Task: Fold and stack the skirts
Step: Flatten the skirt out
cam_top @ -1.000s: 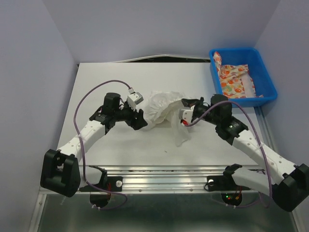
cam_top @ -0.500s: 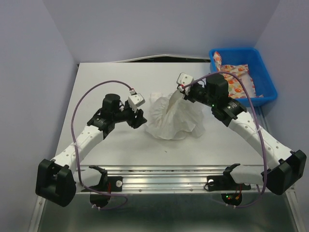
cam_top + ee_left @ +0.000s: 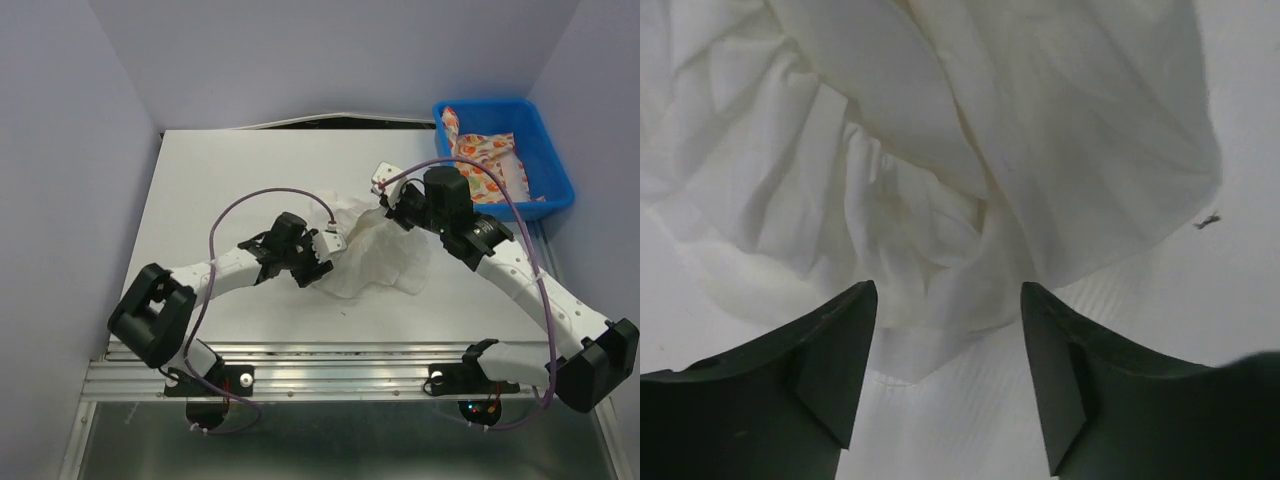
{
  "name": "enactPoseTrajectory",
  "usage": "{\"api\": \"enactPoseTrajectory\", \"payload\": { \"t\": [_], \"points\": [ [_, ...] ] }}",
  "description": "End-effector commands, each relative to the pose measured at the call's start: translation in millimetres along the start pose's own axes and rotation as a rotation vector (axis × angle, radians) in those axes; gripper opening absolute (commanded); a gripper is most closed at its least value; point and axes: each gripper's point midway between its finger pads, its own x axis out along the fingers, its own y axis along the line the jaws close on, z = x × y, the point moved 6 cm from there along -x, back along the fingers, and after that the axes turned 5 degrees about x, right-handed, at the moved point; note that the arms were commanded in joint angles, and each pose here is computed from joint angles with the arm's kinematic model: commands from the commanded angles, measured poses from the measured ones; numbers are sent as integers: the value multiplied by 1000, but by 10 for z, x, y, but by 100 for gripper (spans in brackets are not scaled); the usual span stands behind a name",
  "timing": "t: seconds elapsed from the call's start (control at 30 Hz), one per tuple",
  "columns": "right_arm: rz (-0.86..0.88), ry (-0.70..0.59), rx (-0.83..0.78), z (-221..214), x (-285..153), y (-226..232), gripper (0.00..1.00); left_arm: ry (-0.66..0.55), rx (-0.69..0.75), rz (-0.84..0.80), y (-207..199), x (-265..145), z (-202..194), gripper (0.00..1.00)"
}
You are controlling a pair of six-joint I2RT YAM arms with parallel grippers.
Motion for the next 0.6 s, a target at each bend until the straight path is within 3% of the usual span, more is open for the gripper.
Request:
{"api": "enactPoseTrajectory", "payload": {
  "t": [0.0,0.1,0.13,0.17,0.27,0.43,0.57],
  "points": [
    [-54,81,30,-248,-153,59,1,124,97,54,207,281,-147,65],
    [-54,115,37,-386,-193,118,1,225,112,-13,172,379,-336,57],
    [-50,138,39,-448,-205,143,1,255,116,-37,133,364,-404,34],
    [-54,149,37,-473,-220,145,1,255,119,-27,154,313,-408,23],
    [-56,190,16,-578,-303,178,1,293,105,-24,161,88,-562,0],
    [28,245,21,-729,-445,346,1,258,93,-43,297,-725,-647,0],
    [106,302,44,-951,-404,507,1,237,150,-33,325,-1044,-564,0]
  ]
}}
